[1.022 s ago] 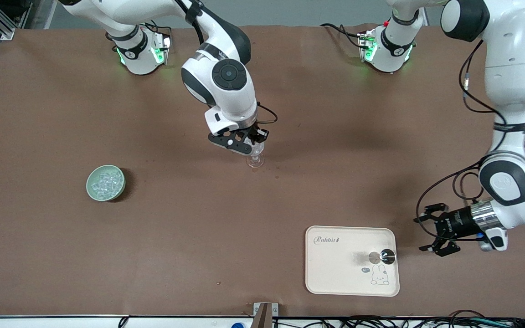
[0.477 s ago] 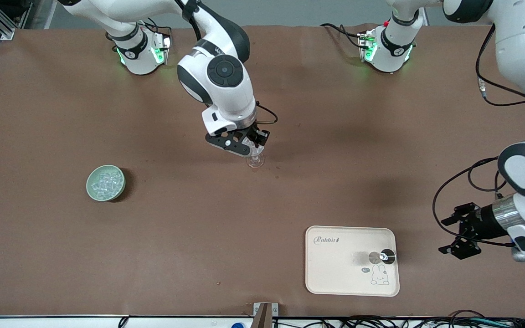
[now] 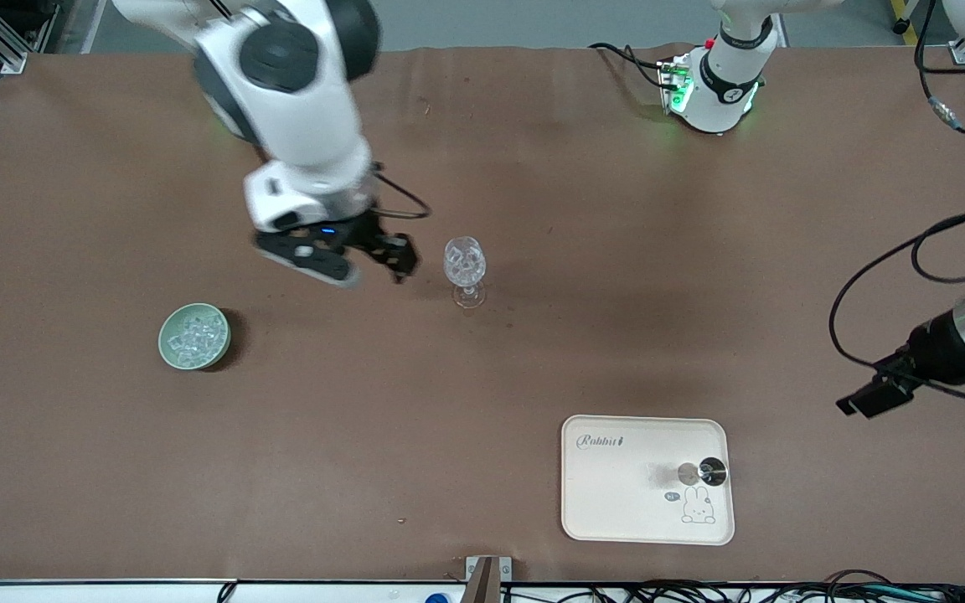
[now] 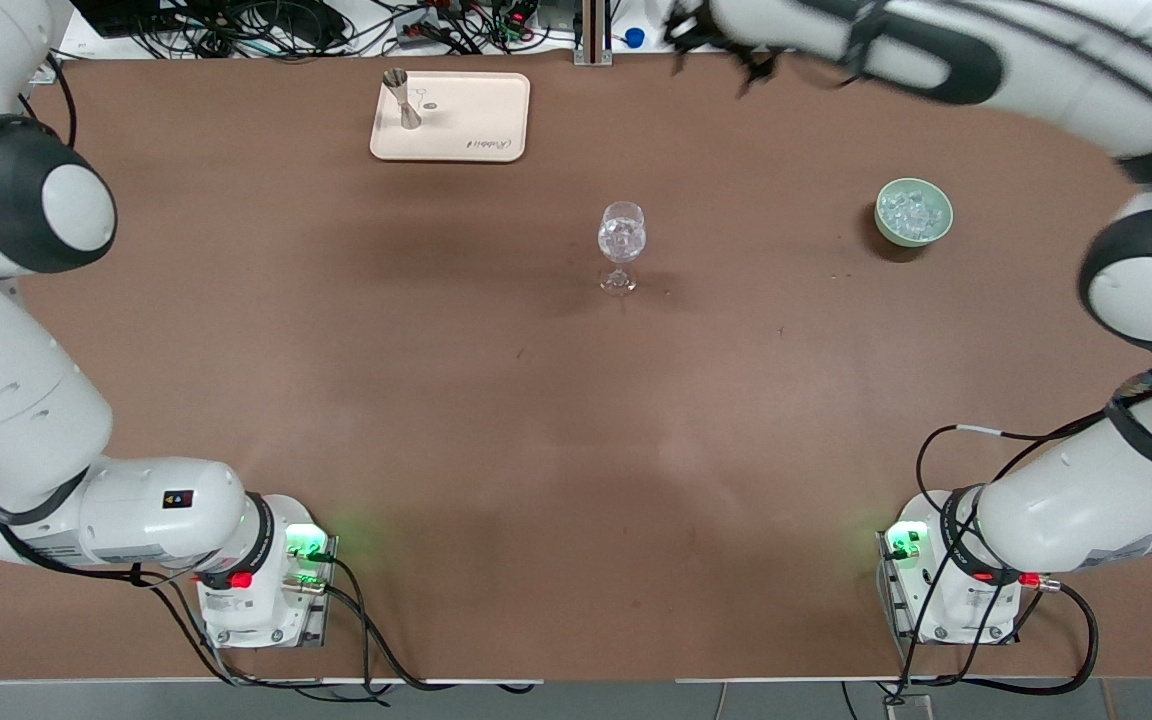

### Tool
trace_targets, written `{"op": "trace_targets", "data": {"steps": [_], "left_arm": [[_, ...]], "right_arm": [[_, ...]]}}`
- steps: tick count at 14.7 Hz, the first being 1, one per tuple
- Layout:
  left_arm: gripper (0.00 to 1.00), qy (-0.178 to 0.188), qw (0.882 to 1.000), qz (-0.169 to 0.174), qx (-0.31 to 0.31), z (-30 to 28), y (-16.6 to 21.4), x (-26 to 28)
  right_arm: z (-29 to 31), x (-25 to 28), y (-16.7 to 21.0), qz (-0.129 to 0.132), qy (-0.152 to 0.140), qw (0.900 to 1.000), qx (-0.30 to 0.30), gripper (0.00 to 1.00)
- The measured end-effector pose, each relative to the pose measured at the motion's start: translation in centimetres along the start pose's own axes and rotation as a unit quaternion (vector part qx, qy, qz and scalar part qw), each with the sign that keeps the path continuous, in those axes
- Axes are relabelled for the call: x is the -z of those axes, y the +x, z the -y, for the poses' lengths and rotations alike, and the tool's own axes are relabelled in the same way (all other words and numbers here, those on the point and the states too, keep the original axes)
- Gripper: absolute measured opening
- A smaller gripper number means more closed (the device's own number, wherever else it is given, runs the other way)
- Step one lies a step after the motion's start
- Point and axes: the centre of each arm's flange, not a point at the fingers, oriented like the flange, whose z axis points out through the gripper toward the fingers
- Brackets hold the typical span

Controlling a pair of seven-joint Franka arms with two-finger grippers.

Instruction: Pour wine and add ice with both arms

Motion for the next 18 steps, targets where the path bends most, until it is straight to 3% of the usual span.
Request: {"op": "trace_targets", "data": {"steps": [3, 5, 9, 14, 18], "left_arm": [[0.99, 0.011, 0.996, -0.003, -0.088, -0.5, -3.4, 3.4], [0.99, 0.024, 0.987, 0.0, -0.158, -0.3, -6.4, 5.5], [0.98, 0.035, 0.966, 0.011, -0.254, 2.4, -11.8, 8.6], [0.99, 0.07, 0.955, 0.019, -0.288, 4.3, -15.4, 10.4], [1.0, 0.074, 0.956, 0.014, -0.284, 2.3, -15.0, 11.8]], "right_arm": [[-7.0, 4.2, 5.2, -0.033, -0.016, 0.999, -0.014, 1.0], [-11.9, 5.2, 8.8, -0.042, -0.034, 0.999, -0.002, 1.0], [-21.8, 6.5, 14.0, -0.011, -0.043, 0.998, 0.045, 1.0], [-28.8, 8.1, 16.1, 0.004, -0.02, 0.996, 0.092, 1.0], [-32.1, 8.2, 16.9, 0.014, -0.021, 0.995, 0.099, 1.0]]}}
